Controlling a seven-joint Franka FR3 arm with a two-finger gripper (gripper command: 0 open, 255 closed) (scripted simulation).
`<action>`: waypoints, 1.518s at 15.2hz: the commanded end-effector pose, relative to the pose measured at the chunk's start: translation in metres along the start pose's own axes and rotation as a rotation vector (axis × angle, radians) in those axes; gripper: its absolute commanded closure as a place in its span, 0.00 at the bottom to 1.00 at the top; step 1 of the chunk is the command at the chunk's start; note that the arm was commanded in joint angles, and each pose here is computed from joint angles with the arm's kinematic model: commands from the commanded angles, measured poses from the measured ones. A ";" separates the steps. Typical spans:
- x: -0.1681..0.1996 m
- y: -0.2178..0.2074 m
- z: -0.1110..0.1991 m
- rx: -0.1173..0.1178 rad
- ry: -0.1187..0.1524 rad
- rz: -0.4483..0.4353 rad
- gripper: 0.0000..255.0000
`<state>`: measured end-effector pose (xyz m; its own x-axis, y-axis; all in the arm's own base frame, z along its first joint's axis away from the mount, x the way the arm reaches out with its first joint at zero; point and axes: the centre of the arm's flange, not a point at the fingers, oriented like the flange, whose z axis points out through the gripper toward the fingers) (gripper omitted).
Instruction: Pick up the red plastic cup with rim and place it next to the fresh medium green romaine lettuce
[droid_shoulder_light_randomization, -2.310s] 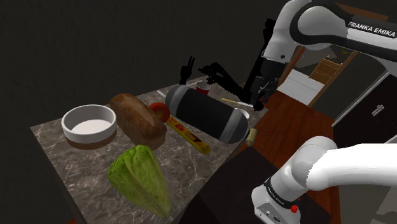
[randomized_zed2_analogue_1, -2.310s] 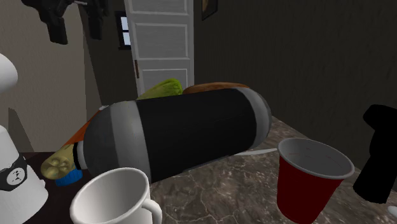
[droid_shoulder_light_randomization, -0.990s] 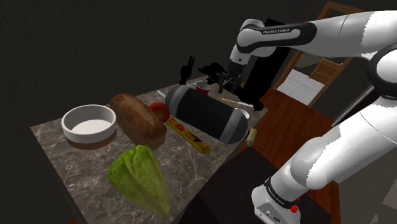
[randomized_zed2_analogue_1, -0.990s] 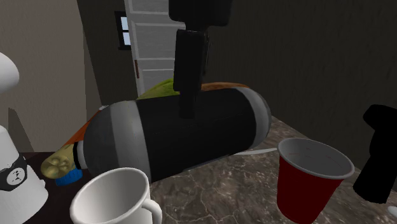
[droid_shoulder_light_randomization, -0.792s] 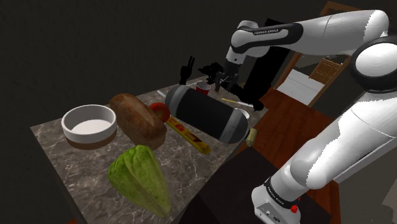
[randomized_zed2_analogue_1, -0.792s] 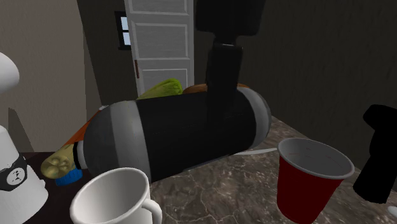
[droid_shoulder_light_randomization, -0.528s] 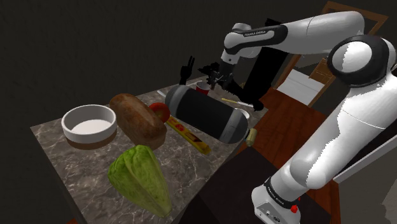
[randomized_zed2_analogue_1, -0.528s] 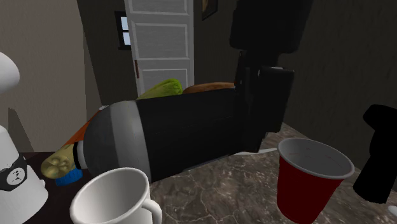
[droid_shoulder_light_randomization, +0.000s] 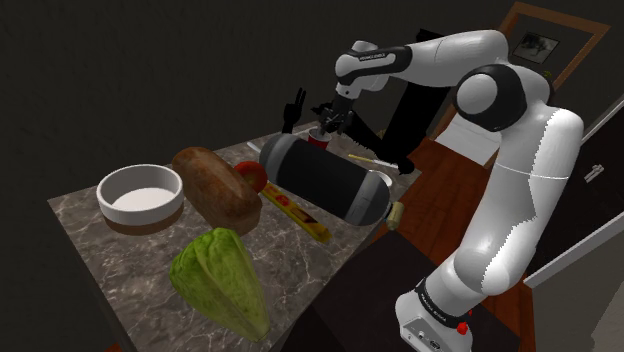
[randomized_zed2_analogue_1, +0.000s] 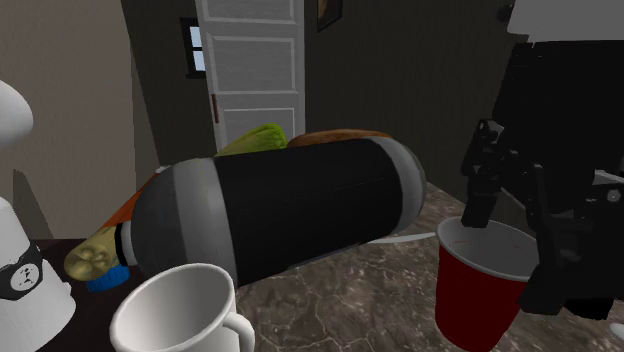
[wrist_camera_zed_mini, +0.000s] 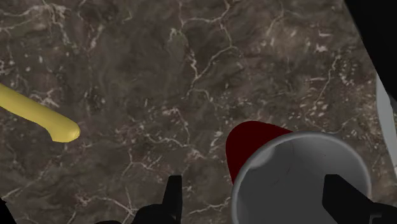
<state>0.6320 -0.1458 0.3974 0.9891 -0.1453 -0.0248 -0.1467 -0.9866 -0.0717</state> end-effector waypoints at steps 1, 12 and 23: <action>0.007 0.003 0.005 -0.001 0.005 0.000 0.00; 0.007 0.003 0.040 -0.001 0.005 0.000 0.00; 0.007 0.003 0.040 -0.001 0.005 0.000 1.00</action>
<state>0.6377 -0.1474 0.3580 0.9890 -0.1465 -0.0187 -0.1474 -0.9865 -0.0708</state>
